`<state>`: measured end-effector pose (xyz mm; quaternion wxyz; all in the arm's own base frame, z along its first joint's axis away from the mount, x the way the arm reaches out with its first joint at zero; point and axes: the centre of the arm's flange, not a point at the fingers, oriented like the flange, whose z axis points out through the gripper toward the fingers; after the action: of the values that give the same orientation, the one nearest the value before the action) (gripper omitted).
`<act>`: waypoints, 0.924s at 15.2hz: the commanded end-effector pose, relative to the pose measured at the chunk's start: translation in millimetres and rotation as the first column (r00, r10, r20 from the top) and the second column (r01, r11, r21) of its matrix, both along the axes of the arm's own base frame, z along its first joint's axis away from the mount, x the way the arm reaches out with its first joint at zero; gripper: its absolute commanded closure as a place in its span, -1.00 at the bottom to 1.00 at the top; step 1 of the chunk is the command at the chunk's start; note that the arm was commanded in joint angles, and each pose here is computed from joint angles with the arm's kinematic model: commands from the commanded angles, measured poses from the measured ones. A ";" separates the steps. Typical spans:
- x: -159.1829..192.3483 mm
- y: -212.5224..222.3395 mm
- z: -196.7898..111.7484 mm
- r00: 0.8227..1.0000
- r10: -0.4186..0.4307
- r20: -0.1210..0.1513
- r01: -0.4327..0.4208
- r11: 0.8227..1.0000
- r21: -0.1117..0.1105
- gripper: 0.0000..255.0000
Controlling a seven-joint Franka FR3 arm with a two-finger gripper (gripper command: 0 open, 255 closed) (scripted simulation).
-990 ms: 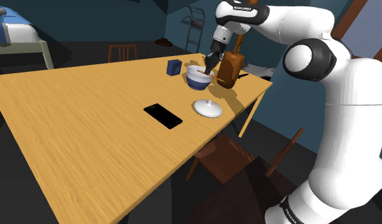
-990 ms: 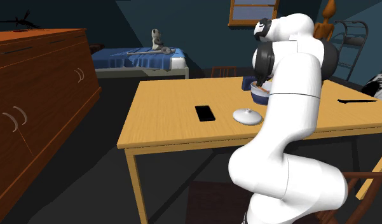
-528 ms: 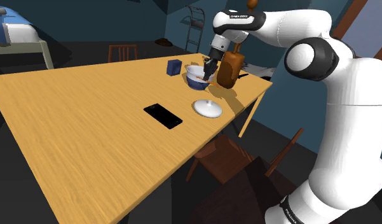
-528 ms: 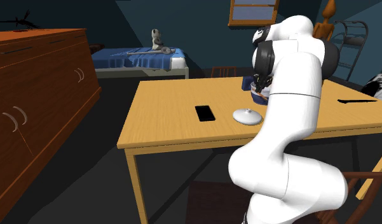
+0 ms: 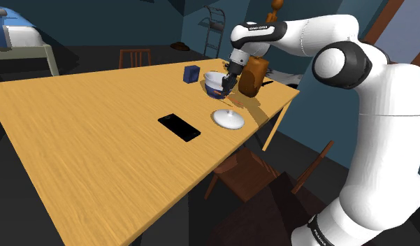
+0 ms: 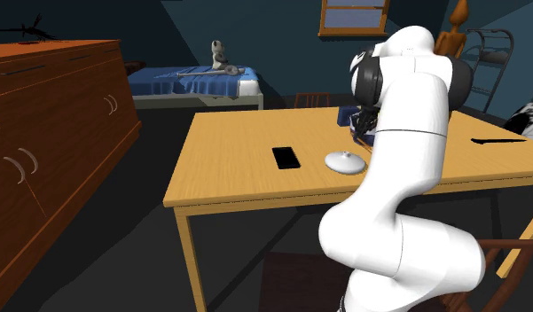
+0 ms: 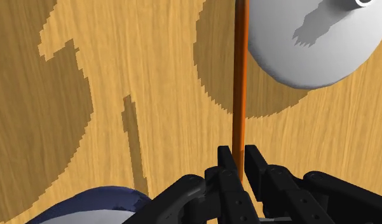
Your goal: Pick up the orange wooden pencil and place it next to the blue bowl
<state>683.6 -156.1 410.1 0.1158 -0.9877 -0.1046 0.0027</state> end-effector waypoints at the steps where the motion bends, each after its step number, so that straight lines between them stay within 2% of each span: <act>1: 1.4 0.1 -9.8 1.000 0.000 0.000 0.000 1.000 0.000 1.00; 10: 1.4 0.1 -58.1 1.000 0.000 0.000 0.000 1.000 0.000 1.00; 14: 1.4 0.1 -58.1 1.000 0.000 0.000 0.000 1.000 0.000 1.00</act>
<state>685.0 -155.9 352.3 0.1156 -0.9878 -0.1046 0.0026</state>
